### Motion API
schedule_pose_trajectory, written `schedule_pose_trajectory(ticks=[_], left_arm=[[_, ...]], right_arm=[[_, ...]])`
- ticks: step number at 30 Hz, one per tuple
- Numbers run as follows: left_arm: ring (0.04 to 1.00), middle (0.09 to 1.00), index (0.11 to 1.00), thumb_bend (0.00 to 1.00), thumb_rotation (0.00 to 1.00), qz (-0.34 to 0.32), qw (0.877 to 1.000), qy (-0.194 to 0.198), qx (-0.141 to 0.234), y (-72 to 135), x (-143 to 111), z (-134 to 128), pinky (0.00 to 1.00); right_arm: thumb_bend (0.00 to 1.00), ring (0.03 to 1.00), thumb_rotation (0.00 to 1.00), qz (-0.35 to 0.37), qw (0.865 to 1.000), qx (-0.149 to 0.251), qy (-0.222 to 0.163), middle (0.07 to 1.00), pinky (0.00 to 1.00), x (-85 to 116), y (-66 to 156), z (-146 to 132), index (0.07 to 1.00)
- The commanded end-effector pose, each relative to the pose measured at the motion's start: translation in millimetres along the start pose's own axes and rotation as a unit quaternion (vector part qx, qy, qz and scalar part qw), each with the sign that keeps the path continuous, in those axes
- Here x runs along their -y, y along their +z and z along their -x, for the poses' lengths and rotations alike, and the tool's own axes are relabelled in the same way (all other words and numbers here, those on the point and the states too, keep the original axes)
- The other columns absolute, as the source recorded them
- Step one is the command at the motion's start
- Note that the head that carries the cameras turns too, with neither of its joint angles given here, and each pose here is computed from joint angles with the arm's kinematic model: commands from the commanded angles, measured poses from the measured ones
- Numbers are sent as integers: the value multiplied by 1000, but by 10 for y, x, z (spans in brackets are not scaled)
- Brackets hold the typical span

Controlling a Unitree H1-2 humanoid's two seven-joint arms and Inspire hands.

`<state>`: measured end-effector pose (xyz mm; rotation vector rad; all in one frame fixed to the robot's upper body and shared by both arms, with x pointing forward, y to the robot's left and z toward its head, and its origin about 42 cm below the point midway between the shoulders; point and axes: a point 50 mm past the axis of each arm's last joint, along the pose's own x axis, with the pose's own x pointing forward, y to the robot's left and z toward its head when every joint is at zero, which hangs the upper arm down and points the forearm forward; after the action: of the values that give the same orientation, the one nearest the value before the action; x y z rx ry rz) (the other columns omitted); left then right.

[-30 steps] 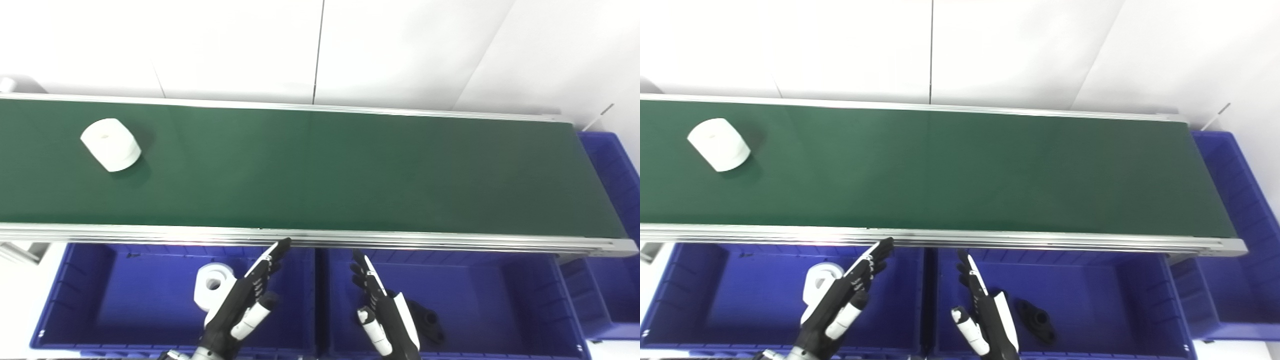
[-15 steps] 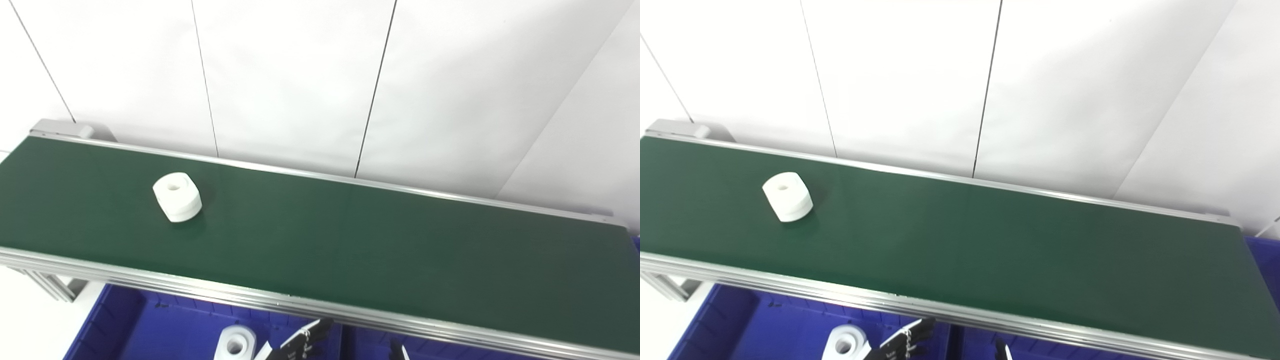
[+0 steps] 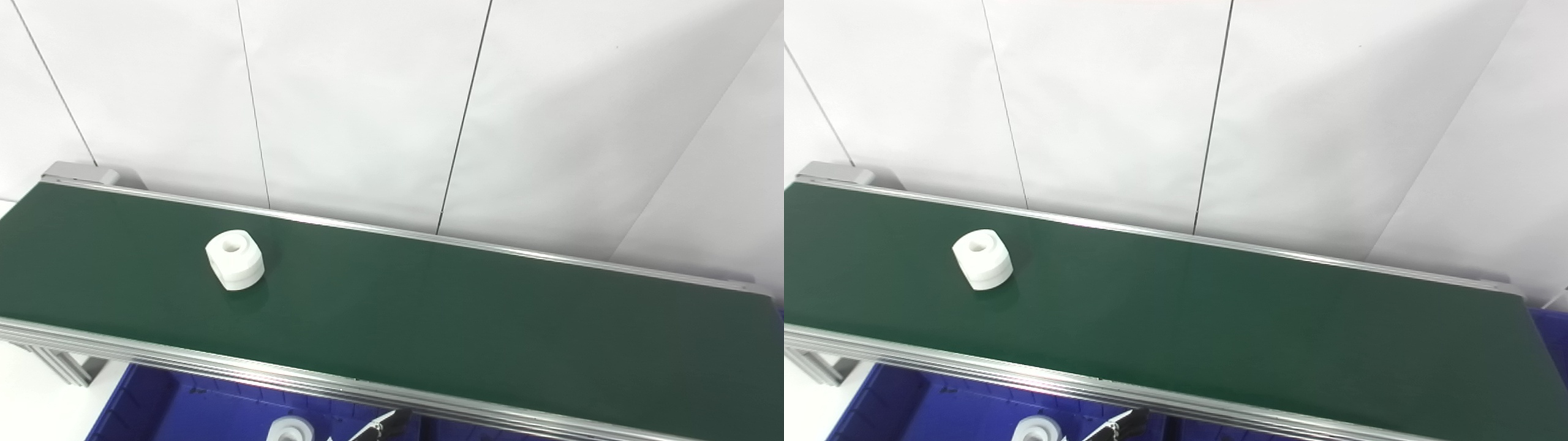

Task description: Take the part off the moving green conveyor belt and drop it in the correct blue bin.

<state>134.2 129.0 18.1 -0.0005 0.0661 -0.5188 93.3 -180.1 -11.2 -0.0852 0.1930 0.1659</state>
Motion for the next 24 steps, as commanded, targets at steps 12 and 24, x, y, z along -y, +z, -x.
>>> schedule_pose_trajectory(ticks=[12,24], left_arm=[[880,883,848,859,759,-11,996,-14,83,493,-26,-91,792],[843,839,796,970,415,-167,957,-36,234,1697,-696,-328,720]], right_arm=[[827,1000,1000,-14,999,41,7,1000,1000,-12,124,-29,1000],[803,1000,1000,-14,999,48,17,1000,1000,-58,151,-89,1000]])
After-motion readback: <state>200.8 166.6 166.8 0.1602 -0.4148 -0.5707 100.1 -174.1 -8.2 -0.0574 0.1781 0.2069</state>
